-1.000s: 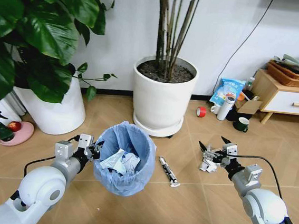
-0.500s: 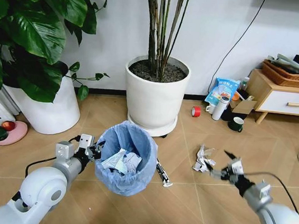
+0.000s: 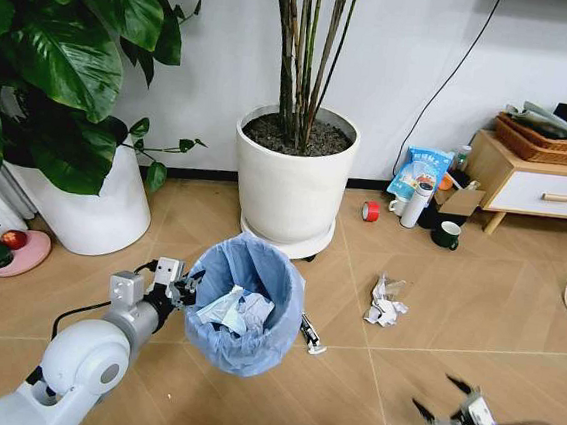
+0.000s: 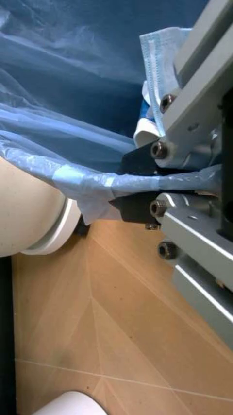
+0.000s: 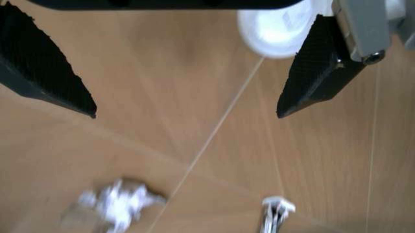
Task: Pick up the trash bin and place the garbage on the floor into it.
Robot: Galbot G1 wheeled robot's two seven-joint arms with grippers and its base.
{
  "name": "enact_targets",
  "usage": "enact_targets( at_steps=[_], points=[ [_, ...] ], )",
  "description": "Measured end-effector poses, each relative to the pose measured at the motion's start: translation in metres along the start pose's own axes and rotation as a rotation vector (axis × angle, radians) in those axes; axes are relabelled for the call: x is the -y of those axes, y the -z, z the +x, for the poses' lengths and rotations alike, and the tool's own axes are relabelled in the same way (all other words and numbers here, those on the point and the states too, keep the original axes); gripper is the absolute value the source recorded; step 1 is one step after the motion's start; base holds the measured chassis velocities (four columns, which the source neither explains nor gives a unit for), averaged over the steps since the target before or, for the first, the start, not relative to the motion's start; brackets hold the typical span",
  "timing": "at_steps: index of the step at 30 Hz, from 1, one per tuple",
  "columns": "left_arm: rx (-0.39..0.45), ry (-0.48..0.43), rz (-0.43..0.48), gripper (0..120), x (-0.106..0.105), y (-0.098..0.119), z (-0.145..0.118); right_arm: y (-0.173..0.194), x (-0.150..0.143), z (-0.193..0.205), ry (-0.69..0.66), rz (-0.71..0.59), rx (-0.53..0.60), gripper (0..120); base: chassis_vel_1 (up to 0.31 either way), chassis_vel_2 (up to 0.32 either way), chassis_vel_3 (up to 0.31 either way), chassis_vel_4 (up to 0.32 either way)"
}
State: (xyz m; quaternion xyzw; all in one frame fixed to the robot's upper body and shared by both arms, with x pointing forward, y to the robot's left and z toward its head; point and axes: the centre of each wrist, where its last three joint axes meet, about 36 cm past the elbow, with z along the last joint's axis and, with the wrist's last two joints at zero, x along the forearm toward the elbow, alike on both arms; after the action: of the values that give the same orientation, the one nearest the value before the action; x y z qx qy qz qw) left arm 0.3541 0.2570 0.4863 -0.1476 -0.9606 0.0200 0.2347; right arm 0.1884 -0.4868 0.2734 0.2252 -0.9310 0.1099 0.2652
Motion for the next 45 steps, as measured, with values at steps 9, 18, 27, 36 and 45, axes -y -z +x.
enact_targets(
  at_steps=[9, 18, 27, 36, 45],
  points=[
    [-0.014, -0.006, -0.004, 0, 0.001, -0.004, 0.005, -0.048, -0.027, -0.021, -0.023, -0.082, -0.063, 100, 0.0, 0.0, 0.0, 0.0],
    [-0.017, -0.008, -0.012, 0, 0.0, -0.005, 0.01, -0.071, -0.04, -0.041, -0.048, -0.129, -0.074, 100, 0.0, 0.0, 0.0, 0.0],
    [-0.01, -0.011, -0.019, 0, -0.001, -0.002, 0.009, -0.085, -0.043, -0.047, -0.063, -0.158, -0.097, 88, 0.0, 0.0, 0.0, 0.0],
    [-0.011, -0.011, -0.017, 0, -0.001, -0.002, 0.005, -0.091, -0.044, -0.056, -0.066, -0.169, -0.11, 58, 0.0, 0.0, 0.0, 0.0],
    [-0.01, -0.009, -0.02, 0, -0.002, -0.001, 0.005, -0.092, -0.042, -0.06, -0.063, -0.17, -0.111, 23, 0.0, 0.0, 0.0, 0.0]
  ],
)
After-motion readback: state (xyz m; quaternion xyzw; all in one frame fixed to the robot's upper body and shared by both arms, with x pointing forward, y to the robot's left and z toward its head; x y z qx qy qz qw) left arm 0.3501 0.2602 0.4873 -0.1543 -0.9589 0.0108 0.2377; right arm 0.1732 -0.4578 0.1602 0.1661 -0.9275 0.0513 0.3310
